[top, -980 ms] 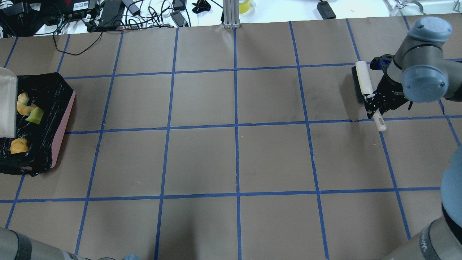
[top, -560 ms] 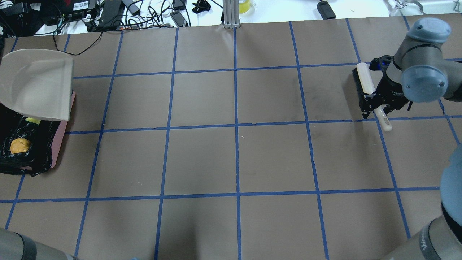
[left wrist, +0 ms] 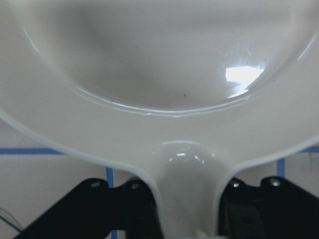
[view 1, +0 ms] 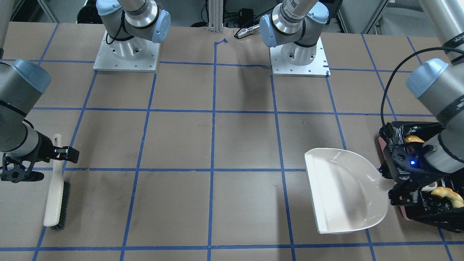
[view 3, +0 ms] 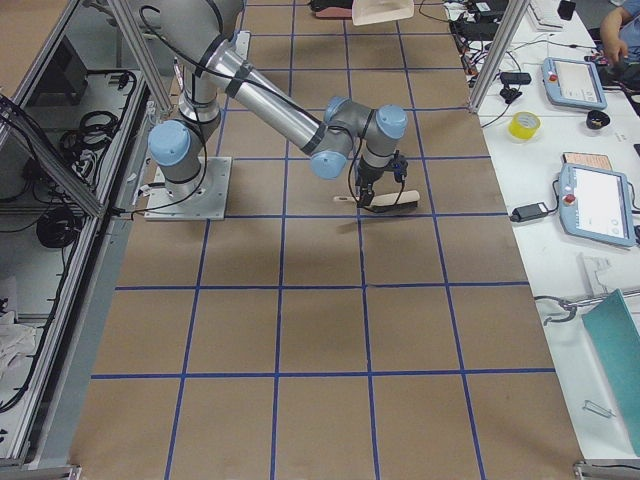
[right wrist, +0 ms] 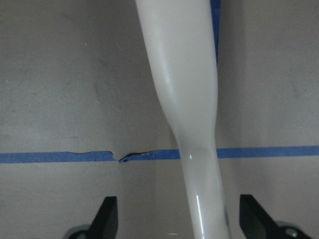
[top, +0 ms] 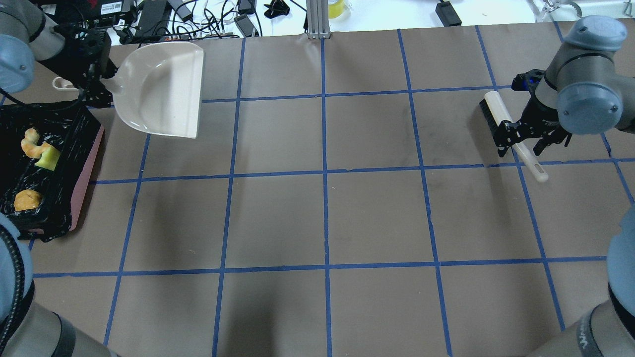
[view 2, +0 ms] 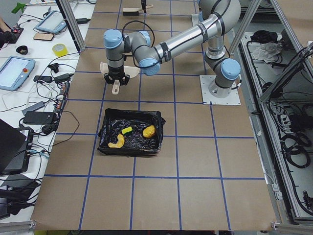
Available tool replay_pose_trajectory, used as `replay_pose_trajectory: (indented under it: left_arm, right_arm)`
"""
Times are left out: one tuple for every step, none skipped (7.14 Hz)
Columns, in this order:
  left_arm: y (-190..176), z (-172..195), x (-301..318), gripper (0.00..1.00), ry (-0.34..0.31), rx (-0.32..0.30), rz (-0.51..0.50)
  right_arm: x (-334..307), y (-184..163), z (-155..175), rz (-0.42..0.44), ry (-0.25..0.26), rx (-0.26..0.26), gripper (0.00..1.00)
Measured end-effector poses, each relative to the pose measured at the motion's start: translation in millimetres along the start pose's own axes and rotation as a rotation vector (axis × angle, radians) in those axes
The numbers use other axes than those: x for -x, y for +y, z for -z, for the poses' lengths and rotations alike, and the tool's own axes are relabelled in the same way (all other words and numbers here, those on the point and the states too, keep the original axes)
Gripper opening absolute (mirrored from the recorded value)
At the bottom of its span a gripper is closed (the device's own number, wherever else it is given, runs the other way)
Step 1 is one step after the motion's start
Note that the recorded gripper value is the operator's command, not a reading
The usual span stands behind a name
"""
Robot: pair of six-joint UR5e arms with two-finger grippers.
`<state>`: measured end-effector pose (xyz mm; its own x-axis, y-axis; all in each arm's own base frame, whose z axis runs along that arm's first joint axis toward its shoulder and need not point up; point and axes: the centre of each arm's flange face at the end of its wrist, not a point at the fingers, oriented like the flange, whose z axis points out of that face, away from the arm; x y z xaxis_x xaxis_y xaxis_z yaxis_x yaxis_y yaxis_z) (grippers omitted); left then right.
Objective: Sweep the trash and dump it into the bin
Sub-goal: 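Lower the empty dustpan with the left gripper back onto the table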
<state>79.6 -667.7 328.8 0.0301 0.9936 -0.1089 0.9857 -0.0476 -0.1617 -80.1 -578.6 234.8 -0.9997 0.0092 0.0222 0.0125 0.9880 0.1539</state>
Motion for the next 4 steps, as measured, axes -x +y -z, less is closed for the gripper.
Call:
replay_pose_trajectory:
  left_arm:
    - [-20.1, -26.6, 8.4, 0.0, 0.018, -0.024, -0.011]
    - [-34.8, -51.8, 14.9, 0.0, 0.034, -0.032, -0.024]
    - [-44.4, -71.0, 18.6, 0.0, 0.051, -0.01, -0.042]
    - [-51.7, -88.1, 21.2, 0.0, 0.07, 0.037, -0.063]
  right_arm:
    - [-0.5, -0.1, 2.9, -0.003, -0.002, 0.013, 0.87]
    - [-0.3, 0.9, 3.9, -0.006, -0.007, 0.026, 0.87]
    - [0.2, 2.3, 5.2, -0.012, -0.01, 0.037, 0.88]
    - [0.6, 4.9, 11.6, -0.02, -0.013, 0.045, 0.91]
